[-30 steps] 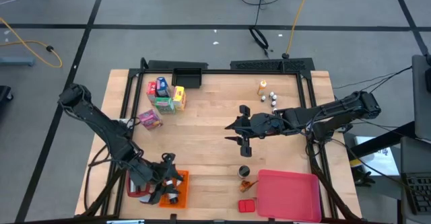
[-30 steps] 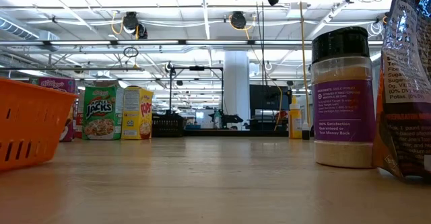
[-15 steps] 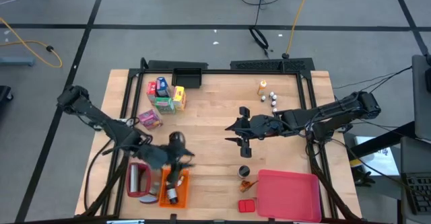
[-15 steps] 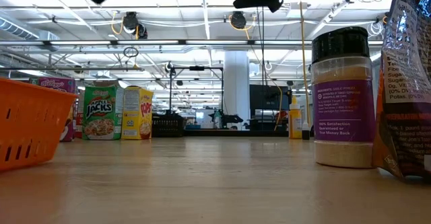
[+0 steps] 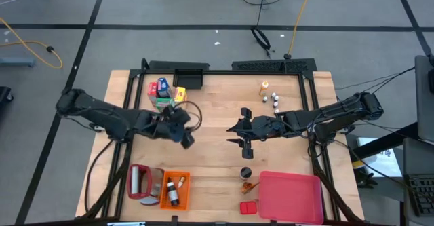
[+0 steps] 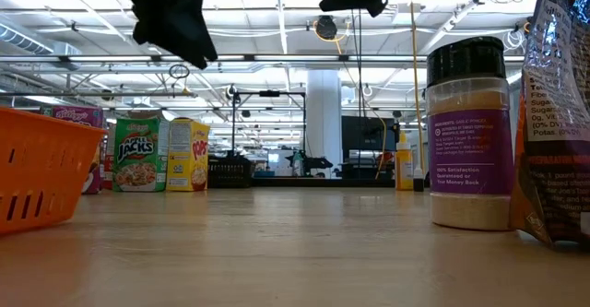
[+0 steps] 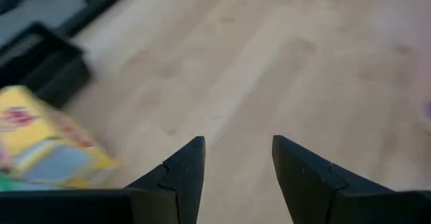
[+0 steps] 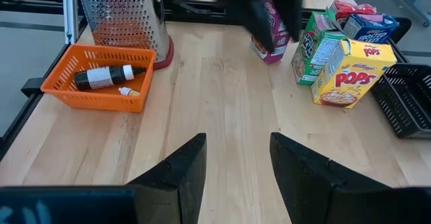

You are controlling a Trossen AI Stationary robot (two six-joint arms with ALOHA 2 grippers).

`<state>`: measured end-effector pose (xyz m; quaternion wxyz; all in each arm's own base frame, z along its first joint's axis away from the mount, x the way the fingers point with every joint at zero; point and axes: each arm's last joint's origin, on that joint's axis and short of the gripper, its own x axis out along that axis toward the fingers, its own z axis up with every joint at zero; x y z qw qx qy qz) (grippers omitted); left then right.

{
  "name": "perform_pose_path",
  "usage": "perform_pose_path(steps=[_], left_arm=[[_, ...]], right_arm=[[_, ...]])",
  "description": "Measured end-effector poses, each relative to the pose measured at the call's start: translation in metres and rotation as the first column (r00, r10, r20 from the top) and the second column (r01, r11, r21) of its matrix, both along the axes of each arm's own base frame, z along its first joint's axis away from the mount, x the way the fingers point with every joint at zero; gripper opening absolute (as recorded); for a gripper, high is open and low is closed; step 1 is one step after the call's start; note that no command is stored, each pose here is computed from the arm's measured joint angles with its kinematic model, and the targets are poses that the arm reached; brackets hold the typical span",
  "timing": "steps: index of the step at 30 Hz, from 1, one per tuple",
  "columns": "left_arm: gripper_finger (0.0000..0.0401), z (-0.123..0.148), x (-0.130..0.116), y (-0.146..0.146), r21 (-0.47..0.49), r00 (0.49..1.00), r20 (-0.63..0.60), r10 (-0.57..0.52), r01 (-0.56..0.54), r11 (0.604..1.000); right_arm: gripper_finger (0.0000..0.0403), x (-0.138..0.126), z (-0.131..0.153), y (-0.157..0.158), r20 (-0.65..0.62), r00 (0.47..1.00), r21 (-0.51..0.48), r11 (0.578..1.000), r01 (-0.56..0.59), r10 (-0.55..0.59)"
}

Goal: Pick & Place Kitchen Items
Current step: Put the yellow cereal box into the red bin

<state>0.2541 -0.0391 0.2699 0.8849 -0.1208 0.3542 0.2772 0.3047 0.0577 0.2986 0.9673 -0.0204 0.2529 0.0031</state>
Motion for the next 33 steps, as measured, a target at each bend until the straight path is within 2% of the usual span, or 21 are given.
perform_pose_path(steps=[7, 13, 15, 20, 33], left_arm=[[0.0172, -0.006, -0.008, 0.044, 0.072, 0.971, -0.106, 0.214, -0.207, 0.976], [0.0172, -0.009, -0.016, 0.076, 0.034, 0.922, -0.155, 0.355, -0.354, 0.935], [0.0172, -0.009, -0.017, 0.084, 0.002, 0.913, -0.166, 0.373, -0.378, 0.926], [0.0172, -0.012, -0.02, 0.103, -0.009, 0.892, -0.194, 0.408, -0.417, 0.909], [0.0173, -0.014, -0.026, 0.131, -0.105, 0.882, -0.226, 0.414, -0.445, 0.889]], right_arm=[[0.0155, 0.0, 0.0, 0.0, 0.0, 1.0, -0.016, 1.0, -0.004, 0.004], [0.0155, 0.0, 0.0, 0.0, 0.0, 1.0, -0.017, 1.0, -0.004, 0.004], [0.0155, 0.0, 0.0, 0.0, 0.0, 1.0, -0.02, 1.0, -0.005, 0.005], [0.0155, 0.0, 0.0, 0.0, 0.0, 1.0, -0.02, 1.0, -0.005, 0.005], [0.0155, 0.0, 0.0, -0.001, 0.0, 1.0, -0.026, 1.0, -0.008, 0.008]])
